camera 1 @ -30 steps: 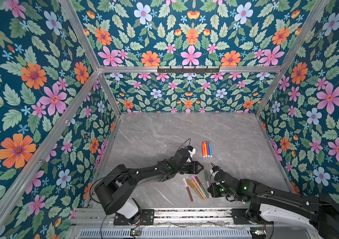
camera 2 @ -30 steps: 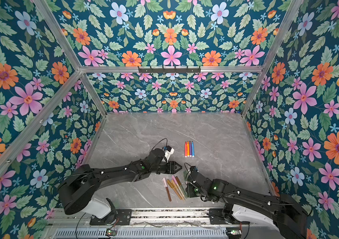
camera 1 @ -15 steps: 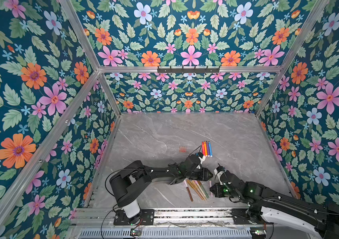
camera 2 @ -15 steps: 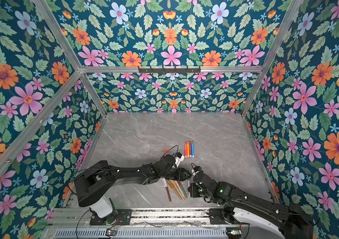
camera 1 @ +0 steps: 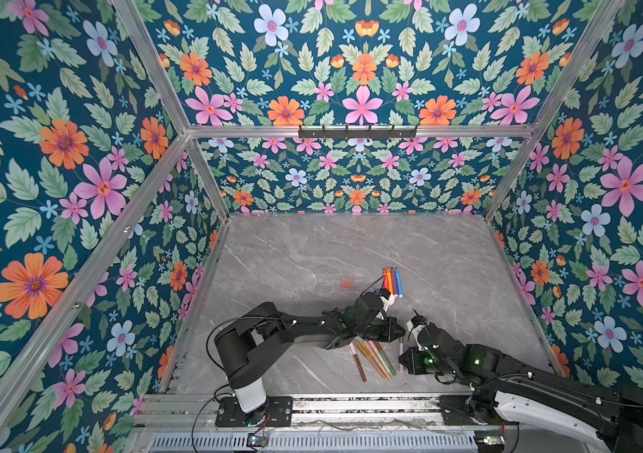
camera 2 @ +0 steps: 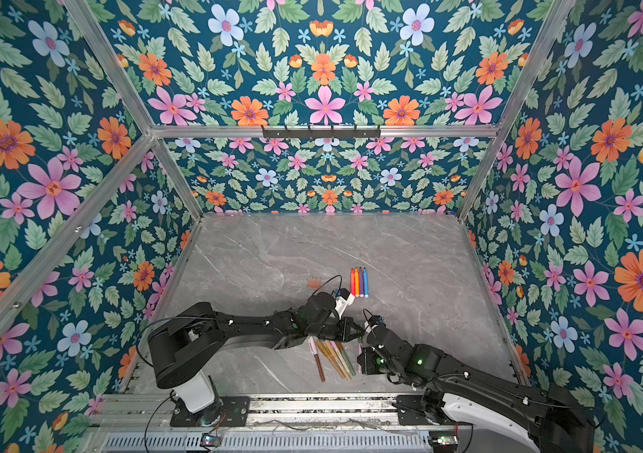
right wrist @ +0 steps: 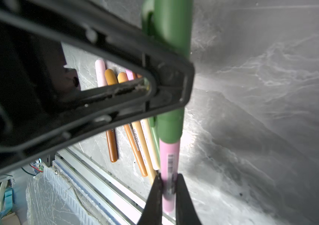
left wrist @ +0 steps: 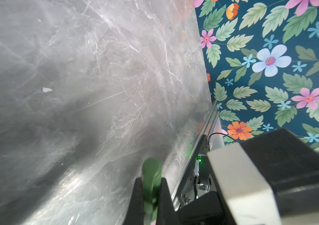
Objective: Open the pen caps
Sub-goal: 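Grasp the green cap with the left gripper and pull it off, then carry the green cap to the pink caps with the left gripper and release it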
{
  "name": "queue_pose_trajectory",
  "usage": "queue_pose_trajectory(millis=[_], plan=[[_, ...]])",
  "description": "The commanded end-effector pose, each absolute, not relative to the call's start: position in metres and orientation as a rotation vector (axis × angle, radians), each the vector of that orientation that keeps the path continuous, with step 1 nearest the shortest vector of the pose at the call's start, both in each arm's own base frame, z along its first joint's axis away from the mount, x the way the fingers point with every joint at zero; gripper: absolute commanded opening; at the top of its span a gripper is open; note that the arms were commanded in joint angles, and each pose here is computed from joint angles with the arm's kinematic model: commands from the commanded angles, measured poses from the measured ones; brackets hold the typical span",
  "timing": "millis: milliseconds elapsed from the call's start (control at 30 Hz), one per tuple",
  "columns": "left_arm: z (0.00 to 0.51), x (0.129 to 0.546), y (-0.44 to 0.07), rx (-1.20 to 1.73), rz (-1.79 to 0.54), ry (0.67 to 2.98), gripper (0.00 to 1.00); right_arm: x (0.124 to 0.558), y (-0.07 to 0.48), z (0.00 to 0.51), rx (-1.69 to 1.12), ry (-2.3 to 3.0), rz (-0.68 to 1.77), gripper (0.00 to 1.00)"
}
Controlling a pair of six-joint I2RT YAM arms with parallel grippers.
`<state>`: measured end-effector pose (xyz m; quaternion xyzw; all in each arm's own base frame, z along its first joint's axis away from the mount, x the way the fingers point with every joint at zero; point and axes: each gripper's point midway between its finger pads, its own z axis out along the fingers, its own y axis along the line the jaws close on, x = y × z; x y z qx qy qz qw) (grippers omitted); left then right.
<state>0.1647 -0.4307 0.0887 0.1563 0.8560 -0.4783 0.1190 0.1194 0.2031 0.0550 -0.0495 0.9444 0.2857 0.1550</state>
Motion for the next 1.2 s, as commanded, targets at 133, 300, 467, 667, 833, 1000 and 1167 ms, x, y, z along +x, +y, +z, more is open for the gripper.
queue_pose_trajectory(millis=[133, 300, 467, 667, 833, 1000, 1167], plan=[[0.104, 0.16, -0.435, 0.483, -1.476, 2.446, 0.0, 0.123, 0.201, 0.057, -0.108, 2.686, 0.809, 0.25], [0.115, 0.157, -0.438, 0.456, -1.582, 2.394, 0.0, 0.123, 0.197, 0.057, -0.088, 2.686, 0.795, 0.3], [0.126, 0.157, -0.44, 0.426, -1.641, 2.35, 0.0, 0.123, 0.194, 0.058, -0.079, 2.673, 0.804, 0.0], [0.155, 0.226, -0.433, 0.502, -1.366, 2.34, 0.0, 0.123, 0.196, 0.059, -0.092, 2.669, 0.807, 0.0], [0.212, 0.338, -0.401, 0.382, -1.178, 2.256, 0.0, 0.121, 0.2, 0.058, -0.121, 2.685, 0.811, 0.0], [0.222, 0.346, -0.387, 0.374, -1.13, 2.237, 0.0, 0.122, 0.194, 0.059, -0.087, 2.66, 0.812, 0.0], [0.192, 0.349, -0.339, 0.309, -1.033, 2.309, 0.0, 0.121, 0.184, 0.059, -0.037, 2.635, 0.823, 0.0]])
